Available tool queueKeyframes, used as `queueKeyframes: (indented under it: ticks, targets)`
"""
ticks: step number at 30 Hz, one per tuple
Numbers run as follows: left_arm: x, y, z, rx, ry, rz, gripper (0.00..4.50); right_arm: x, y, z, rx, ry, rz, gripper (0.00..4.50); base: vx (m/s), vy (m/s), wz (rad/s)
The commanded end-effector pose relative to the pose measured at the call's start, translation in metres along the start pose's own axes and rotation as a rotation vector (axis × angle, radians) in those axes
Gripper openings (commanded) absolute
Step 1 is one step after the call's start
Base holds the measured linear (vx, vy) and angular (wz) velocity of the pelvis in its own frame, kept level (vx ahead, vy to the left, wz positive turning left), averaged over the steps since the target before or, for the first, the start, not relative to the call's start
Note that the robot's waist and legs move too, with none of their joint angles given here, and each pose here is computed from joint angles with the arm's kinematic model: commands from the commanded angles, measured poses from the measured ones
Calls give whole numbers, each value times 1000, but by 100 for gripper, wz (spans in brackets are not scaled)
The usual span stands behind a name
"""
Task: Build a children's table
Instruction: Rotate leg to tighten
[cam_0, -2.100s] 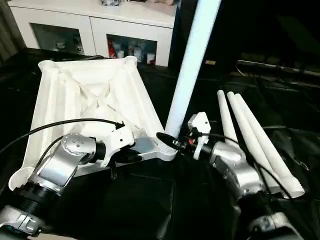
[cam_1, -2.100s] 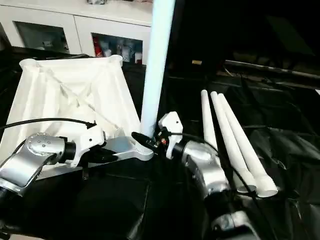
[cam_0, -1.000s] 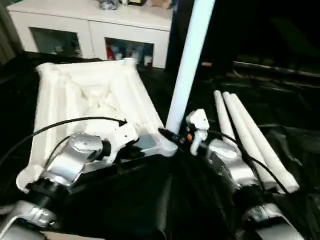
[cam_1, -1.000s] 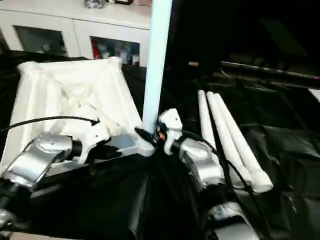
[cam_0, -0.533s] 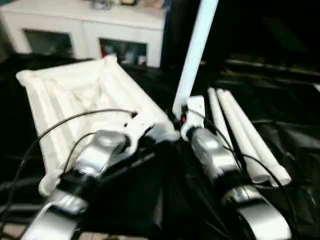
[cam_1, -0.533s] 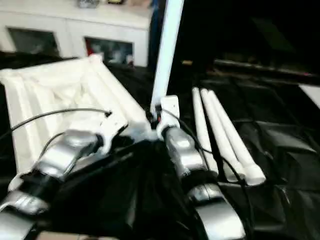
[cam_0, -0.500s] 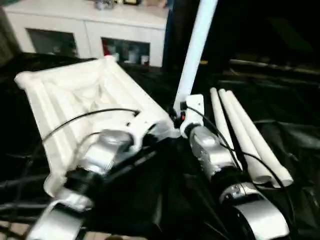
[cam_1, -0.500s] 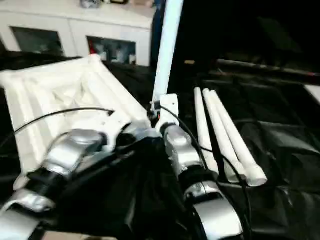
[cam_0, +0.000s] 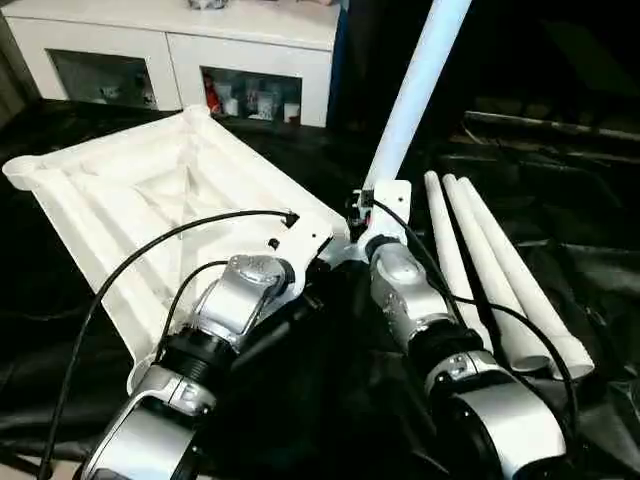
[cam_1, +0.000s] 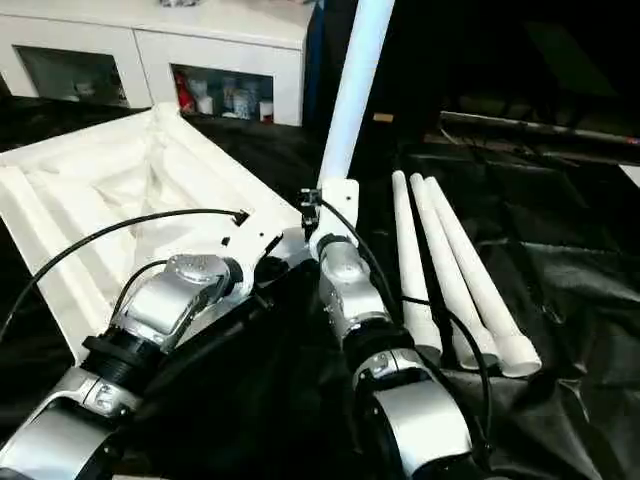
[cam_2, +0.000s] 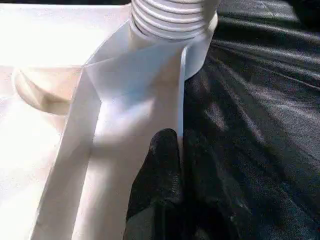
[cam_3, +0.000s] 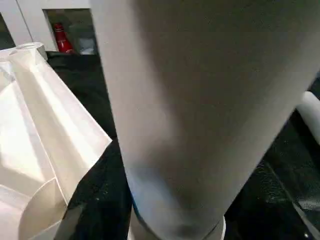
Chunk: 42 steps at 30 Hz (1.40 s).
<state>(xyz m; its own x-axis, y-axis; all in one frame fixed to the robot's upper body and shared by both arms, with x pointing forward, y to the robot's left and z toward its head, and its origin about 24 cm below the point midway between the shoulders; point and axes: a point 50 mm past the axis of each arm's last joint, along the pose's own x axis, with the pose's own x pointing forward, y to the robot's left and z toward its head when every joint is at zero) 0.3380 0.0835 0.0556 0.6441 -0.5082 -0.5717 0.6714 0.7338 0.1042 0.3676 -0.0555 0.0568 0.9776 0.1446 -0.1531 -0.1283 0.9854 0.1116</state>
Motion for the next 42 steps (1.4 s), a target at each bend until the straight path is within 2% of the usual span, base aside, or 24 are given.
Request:
queueKeyframes:
  ticks: [1,8,11,13,17,25,34,38,42]
  targets:
    - [-7,20,3,9,3,126,0,-9,5,-36,24,158,10,192,0,0,0]
    - [-11,15,2,68,-9,41,0,-6,7,-30,4,149,82,192,0,0,0]
    - [-21,16,-4,143,0,-42,0,-5,7,-24,-64,156,225,192,0,0,0]
    - [-34,21,-10,216,2,-118,0,-7,1,-22,-130,196,405,192,0,0,0]
    - [-49,28,-16,211,0,-190,0,-15,-15,-25,-227,241,611,192,0,0,0]
    - [-74,38,-22,262,-12,-325,0,-35,-37,-30,-264,349,928,192,0,0,0]
    - [-81,40,-24,257,-10,-370,0,-49,-47,-39,-250,423,1067,191,0,0,0]
    - [-81,38,-24,256,-9,-385,0,-51,-49,-41,-263,436,1078,191,0,0,0]
    - [-78,38,-24,249,-6,-374,0,-47,-47,-41,-273,428,1010,191,0,0,0]
